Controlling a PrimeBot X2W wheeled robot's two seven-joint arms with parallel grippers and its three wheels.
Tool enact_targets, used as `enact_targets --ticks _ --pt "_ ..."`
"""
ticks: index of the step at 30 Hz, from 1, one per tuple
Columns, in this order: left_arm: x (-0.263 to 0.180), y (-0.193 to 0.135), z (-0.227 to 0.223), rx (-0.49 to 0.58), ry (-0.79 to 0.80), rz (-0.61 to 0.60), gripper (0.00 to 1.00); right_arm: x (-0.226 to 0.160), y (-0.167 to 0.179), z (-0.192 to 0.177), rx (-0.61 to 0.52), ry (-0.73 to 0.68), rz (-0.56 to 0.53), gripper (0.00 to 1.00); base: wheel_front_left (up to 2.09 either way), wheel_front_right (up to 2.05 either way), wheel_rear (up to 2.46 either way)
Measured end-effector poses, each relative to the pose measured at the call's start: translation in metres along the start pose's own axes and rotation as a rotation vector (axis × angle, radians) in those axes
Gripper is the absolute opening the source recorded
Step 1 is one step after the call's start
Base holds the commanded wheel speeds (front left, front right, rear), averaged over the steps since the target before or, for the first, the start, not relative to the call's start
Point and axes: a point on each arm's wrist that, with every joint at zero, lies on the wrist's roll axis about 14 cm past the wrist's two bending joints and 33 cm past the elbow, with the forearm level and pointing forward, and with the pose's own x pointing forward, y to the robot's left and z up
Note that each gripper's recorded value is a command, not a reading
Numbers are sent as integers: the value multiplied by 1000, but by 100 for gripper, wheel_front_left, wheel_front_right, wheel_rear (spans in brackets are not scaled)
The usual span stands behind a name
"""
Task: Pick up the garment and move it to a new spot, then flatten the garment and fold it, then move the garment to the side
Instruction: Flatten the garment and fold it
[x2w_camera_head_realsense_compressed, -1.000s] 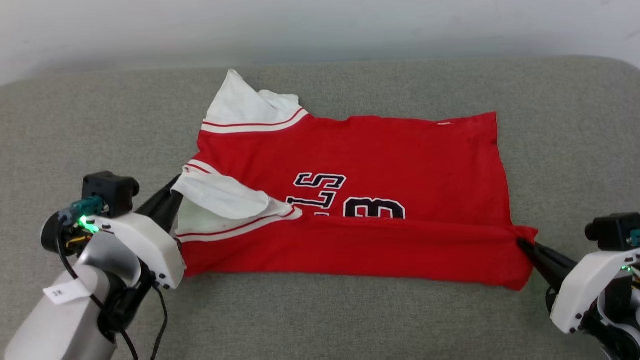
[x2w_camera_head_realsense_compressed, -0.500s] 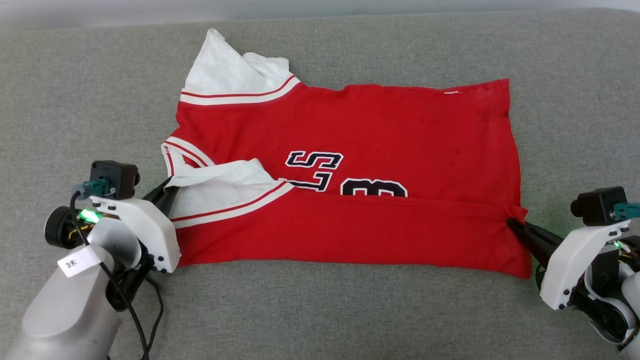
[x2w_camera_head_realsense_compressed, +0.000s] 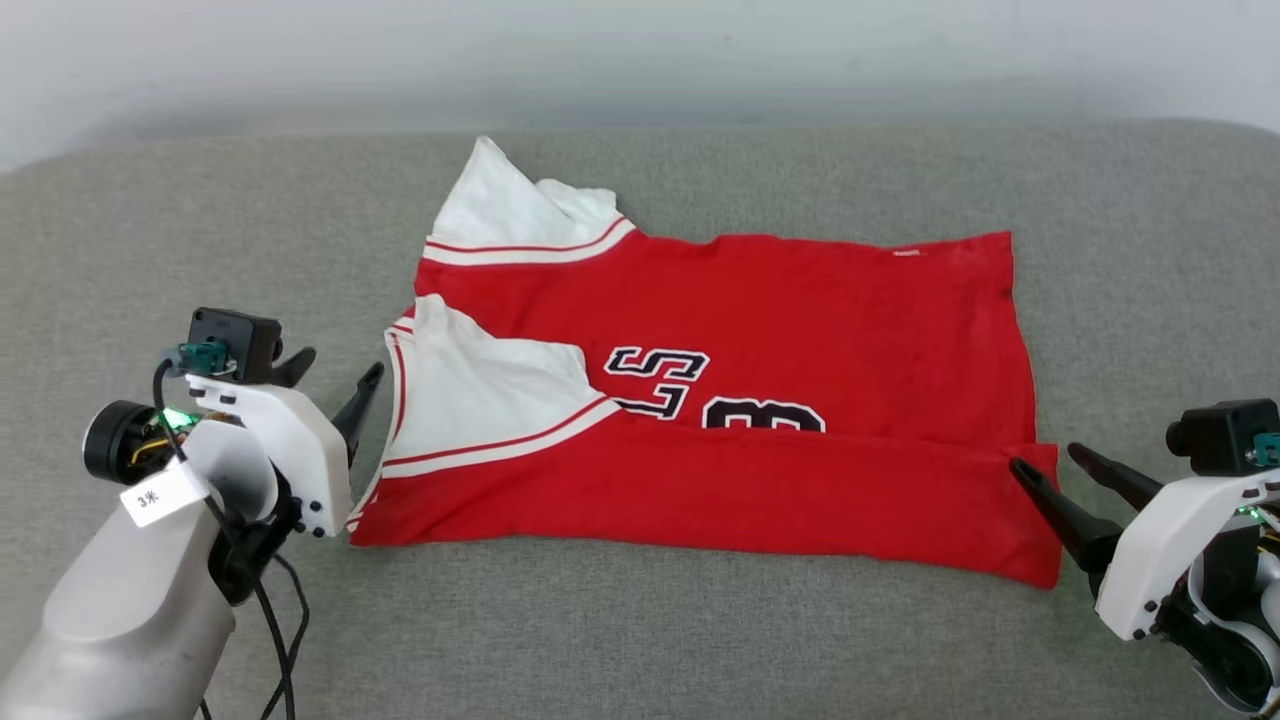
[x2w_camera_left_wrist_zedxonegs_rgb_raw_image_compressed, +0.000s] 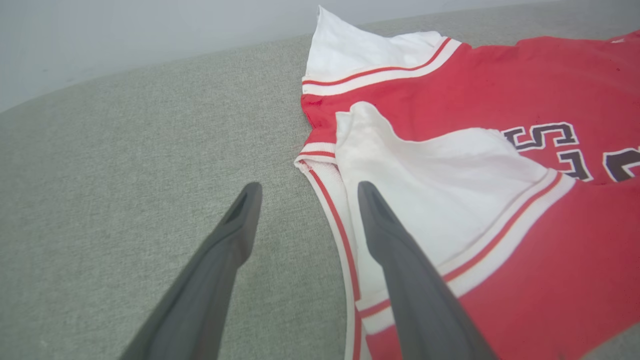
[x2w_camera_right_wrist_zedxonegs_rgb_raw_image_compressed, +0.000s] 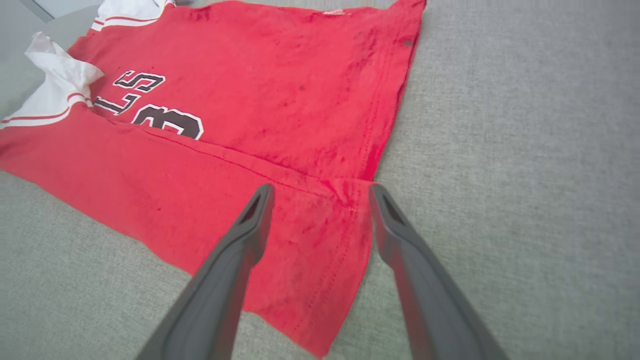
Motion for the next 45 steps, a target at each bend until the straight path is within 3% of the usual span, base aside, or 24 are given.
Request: enact_targets --ticks 20,35,36,37,45 --pt "-44 -24 -44 53 582 -161 100 -8 19 9 -22 -23 27 100 0 0 0" --pt "-30 -28 -103 70 823 -180 100 -9 0 -4 13 7 -25 100 0 0 0" --pt "-30 -29 -105 72 831 -185 73 -10 0 -3 13 4 -28 100 0 0 0" --pt "-30 -30 -105 70 833 -190 0 -10 -1 -1 14 -1 -30 100 0 0 0" --pt "-31 -41 -89 42 734 -212 0 -19 -8 31 -56 -54 -44 100 0 0 0"
